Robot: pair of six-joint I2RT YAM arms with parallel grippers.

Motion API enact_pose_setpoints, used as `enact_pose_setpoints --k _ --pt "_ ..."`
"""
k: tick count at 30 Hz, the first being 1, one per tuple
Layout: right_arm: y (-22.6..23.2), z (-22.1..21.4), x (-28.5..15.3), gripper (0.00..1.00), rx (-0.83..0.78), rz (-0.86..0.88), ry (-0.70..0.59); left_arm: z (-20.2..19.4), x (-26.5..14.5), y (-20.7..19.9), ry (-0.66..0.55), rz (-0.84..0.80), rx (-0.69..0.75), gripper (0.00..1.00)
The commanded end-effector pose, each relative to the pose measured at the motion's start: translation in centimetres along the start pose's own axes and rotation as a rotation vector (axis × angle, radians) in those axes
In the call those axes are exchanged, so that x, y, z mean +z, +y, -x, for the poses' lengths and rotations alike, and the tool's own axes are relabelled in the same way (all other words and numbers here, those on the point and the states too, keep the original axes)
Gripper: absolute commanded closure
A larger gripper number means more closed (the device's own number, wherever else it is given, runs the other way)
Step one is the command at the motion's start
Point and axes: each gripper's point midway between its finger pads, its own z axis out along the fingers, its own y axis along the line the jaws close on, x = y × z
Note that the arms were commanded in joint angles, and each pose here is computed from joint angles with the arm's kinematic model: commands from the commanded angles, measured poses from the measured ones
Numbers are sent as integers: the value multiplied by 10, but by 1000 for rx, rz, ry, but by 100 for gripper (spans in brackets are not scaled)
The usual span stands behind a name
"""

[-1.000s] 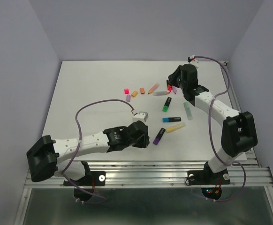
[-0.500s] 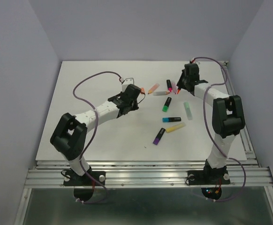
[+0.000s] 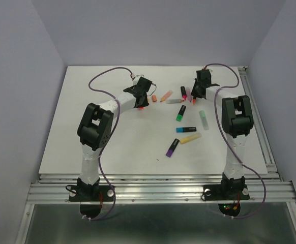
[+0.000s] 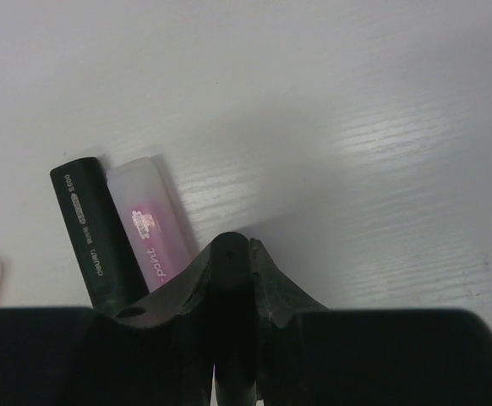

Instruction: Open the pen caps

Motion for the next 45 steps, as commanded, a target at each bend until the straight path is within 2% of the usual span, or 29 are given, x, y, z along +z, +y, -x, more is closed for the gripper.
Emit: enact_pose_setpoints --k 1,4,5,6,8,10,12,15,17,18,21,22,23,26,29,31,32,33,34,35,36,38,42,45 --pt "4 24 7 90 3 -11 -41 15 3 -11 5 -19 14 100" --pt "4 21 13 85 3 -14 -34 13 11 -14 16 -15 10 95" --pt "3 20 14 82 1 -16 -34 13 12 -13 18 -12 8 93" --pt "3 20 14 75 3 -17 -32 13 14 -14 19 -11 9 91" --pt "3 20 14 72 6 -18 -33 14 15 -15 22 -12 6 86" --pt "3 21 12 64 12 -21 -36 16 13 -19 25 -25 11 75" --pt "1 24 7 63 18 -32 -51 18 12 -21 26 -31 10 71" --pt "1 36 -6 45 33 -30 -80 19 8 -23 30 -43 14 66" --pt "2 41 -14 38 42 -22 -89 22 1 -25 26 -63 11 60" --pt "3 49 -24 32 48 -14 -108 21 -1 -27 32 -76 11 54" --pt "5 59 -43 27 60 -1 -126 26 -14 -30 22 -109 8 38" --pt "6 68 -59 24 67 11 -145 26 -18 -32 19 -117 12 10" --pt "6 72 -67 22 74 16 -155 33 -28 -35 2 -136 10 1" --pt "2 87 -104 17 98 25 -220 39 -50 -39 -30 -164 8 1" --pt "-7 97 -146 0 134 35 -289 38 -82 -50 -59 -224 23 1" --pt "-16 94 -163 0 174 25 -309 19 -98 -62 -53 -267 59 1" --pt "-18 102 -191 0 202 49 -354 13 -106 -65 -57 -286 76 1" --pt "-29 79 -190 0 208 24 -322 13 -125 -70 -82 -324 83 1" --pt "-33 73 -200 0 227 33 -326 -10 -127 -67 -50 -329 109 1" --pt "-34 75 -223 0 270 65 -361 -17 -150 -81 -78 -397 129 1" --pt "-45 46 -221 0 277 52 -323 -46 -148 -78 -37 -407 158 1" --pt "-56 19 -230 0 336 61 -311 -70 -179 -97 -52 -519 191 1" --pt "-69 -34 -262 0 445 216 -390 -132 -196 -99 -3 -561 269 1" --pt "-62 -44 -279 0 478 316 -396 -167 -196 -99 59 -586 308 1"
